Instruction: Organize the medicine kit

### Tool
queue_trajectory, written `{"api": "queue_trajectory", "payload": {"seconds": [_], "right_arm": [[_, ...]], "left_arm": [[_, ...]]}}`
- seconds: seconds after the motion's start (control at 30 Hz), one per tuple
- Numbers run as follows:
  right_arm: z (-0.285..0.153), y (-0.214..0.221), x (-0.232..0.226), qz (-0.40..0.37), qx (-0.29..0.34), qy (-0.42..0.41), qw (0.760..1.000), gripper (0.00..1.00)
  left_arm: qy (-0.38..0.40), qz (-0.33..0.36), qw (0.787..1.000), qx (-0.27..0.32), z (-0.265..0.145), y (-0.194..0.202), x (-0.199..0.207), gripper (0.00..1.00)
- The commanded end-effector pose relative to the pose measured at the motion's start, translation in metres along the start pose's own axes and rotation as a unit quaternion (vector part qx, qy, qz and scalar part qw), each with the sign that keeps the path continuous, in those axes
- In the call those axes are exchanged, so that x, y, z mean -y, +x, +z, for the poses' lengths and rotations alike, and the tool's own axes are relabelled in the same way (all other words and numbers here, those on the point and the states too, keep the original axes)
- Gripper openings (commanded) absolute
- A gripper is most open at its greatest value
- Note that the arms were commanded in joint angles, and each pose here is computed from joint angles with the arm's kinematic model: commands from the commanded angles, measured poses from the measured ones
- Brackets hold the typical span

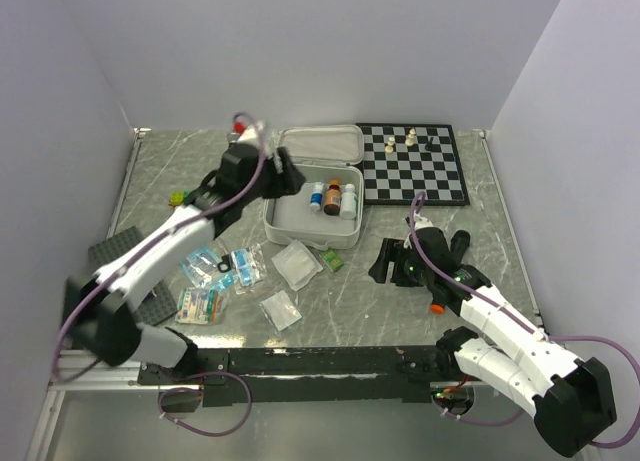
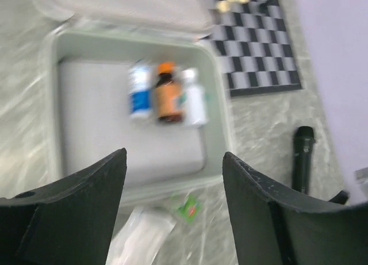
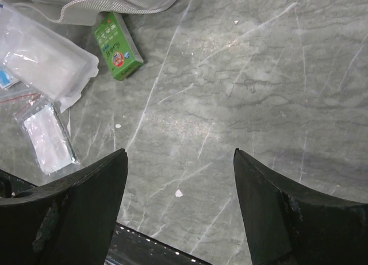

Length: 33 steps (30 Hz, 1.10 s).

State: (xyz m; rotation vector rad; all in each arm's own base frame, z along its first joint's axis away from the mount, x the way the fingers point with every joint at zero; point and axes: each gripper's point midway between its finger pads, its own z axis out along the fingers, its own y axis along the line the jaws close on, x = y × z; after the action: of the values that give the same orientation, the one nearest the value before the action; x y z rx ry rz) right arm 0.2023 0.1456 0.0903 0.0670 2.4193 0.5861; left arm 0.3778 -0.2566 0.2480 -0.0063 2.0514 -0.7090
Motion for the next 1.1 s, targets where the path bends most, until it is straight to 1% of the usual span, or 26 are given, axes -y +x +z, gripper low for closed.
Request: {"api": "queue_trajectory", "payload": {"seconds": [0.0, 0.03, 0.13, 0.2, 0.27, 0.37, 0.4, 0.5, 0.6, 0.7, 0.77, 0.93, 1.07], "right_arm": [[-0.002, -0.012, -0.013, -0.013, 0.026, -0.022, 0.999, 0.81], [0.0, -0.011, -0.013, -0.014, 0.023, -0.023, 0.999, 0.81], [0.006, -0.004, -0.015, -0.016, 0.01, -0.027, 0.999, 0.8], [0.009, 0.0, -0.018, -0.02, 0.004, -0.033, 0.999, 0.8], [0.012, 0.003, -0.024, -0.028, -0.002, -0.038, 0.999, 0.8], [0.015, 0.006, -0.03, -0.037, -0.011, -0.04, 0.998, 0.8], [0.016, 0.007, -0.033, -0.038, -0.014, -0.041, 0.998, 0.8], [0.016, 0.007, -0.036, -0.037, -0.016, -0.045, 0.998, 0.8], [0.012, 0.005, -0.038, -0.036, -0.012, -0.048, 0.998, 0.8], [0.007, 0.002, -0.04, -0.033, -0.006, -0.052, 0.998, 0.8], [0.004, 0.001, -0.041, -0.031, -0.003, -0.055, 0.998, 0.8], [0.006, 0.005, -0.036, -0.034, -0.008, -0.046, 0.998, 0.81], [0.008, 0.007, -0.036, -0.031, -0.011, -0.048, 0.998, 0.81]], "left_arm": [[-0.122, -0.043, 0.991, 0.033, -0.056, 0.032, -0.059, 0.7], [-0.139, -0.049, 0.988, 0.047, -0.071, 0.039, -0.066, 0.69], [-0.182, -0.077, 0.979, 0.043, -0.1, 0.077, -0.09, 0.68], [-0.198, -0.095, 0.975, 0.02, -0.108, 0.105, -0.102, 0.68], [-0.178, -0.106, 0.978, -0.004, -0.11, 0.13, -0.099, 0.67], [-0.098, -0.105, 0.989, -0.02, -0.1, 0.152, -0.069, 0.67], [-0.075, -0.107, 0.991, -0.024, -0.097, 0.156, -0.058, 0.67], [-0.041, -0.107, 0.993, -0.039, -0.081, 0.167, -0.042, 0.68], [-0.039, -0.105, 0.993, -0.045, -0.07, 0.178, -0.044, 0.68], [-0.018, -0.116, 0.992, -0.035, -0.063, 0.182, -0.041, 0.71], [-0.025, -0.117, 0.992, -0.04, -0.058, 0.187, -0.044, 0.73], [-0.068, -0.101, 0.991, -0.056, -0.05, 0.198, -0.059, 0.77], [-0.075, -0.081, 0.992, -0.065, -0.043, 0.203, -0.065, 0.76]]}}
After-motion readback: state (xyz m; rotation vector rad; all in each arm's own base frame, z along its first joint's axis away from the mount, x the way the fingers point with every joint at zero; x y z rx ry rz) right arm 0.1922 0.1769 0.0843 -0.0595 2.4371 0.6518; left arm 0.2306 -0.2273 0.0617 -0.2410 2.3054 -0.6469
